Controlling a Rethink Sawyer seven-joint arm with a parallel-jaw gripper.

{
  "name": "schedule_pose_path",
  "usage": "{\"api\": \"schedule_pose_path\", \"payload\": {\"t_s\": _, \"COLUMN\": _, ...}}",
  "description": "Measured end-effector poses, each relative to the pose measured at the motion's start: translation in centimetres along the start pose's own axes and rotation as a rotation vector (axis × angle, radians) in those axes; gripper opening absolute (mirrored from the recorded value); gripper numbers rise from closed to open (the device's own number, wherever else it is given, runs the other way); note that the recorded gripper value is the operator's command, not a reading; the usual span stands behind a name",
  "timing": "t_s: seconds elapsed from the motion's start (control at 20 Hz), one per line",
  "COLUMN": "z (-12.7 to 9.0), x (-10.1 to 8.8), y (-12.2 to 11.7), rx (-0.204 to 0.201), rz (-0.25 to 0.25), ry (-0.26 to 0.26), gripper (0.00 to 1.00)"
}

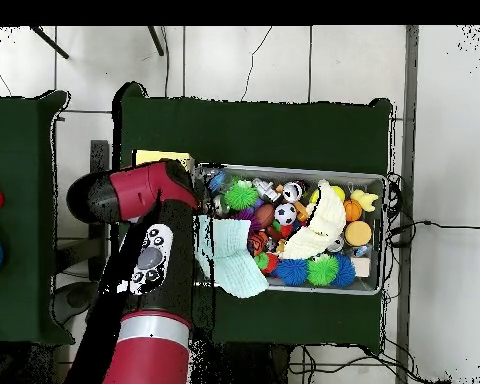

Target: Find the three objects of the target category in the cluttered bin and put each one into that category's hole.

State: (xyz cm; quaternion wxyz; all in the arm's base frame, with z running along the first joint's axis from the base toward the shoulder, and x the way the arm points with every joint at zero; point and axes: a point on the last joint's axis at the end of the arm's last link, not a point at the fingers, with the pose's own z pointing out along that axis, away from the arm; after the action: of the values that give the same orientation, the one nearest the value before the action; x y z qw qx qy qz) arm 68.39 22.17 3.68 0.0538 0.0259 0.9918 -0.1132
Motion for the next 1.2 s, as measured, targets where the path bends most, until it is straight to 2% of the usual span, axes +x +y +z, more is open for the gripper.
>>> {"api": "schedule_pose_path", "payload": {"t_s": 0.4, "z": -2.3, "x": -0.8, "y": -0.9, "rx": -0.01, "rz": 0.025, "ry": -0.007, "gripper": 0.0}}
{"api": "schedule_pose_path", "payload": {"t_s": 0.55, "z": -5.1, "x": -1.9, "y": -2.2, "rx": -0.018, "rz": 0.058, "ry": 0.003, "gripper": 0.0}}
{"api": "schedule_pose_path", "payload": {"t_s": 0.65, "z": -5.9, "x": -2.2, "y": -2.8, "rx": -0.018, "rz": 0.07, "ry": 0.012, "gripper": 0.0}}
{"api": "schedule_pose_path", "payload": {"t_s": 0.95, "z": -10.8, "x": -3.6, "y": -6.2, "rx": -0.022, "rz": 0.137, "ry": 0.069, "gripper": 0.0}}
{"api": "schedule_pose_path", "payload": {"t_s": 1.05, "z": -12.4, "x": -4.0, "y": -7.2, "rx": -0.026, "rz": 0.155, "ry": 0.071, "gripper": 0.0}}
{"api": "schedule_pose_path", "payload": {"t_s": 1.2, "z": -14.4, "x": -4.9, "y": -8.8, "rx": -0.035, "rz": 0.179, "ry": 0.045, "gripper": 0.0}}
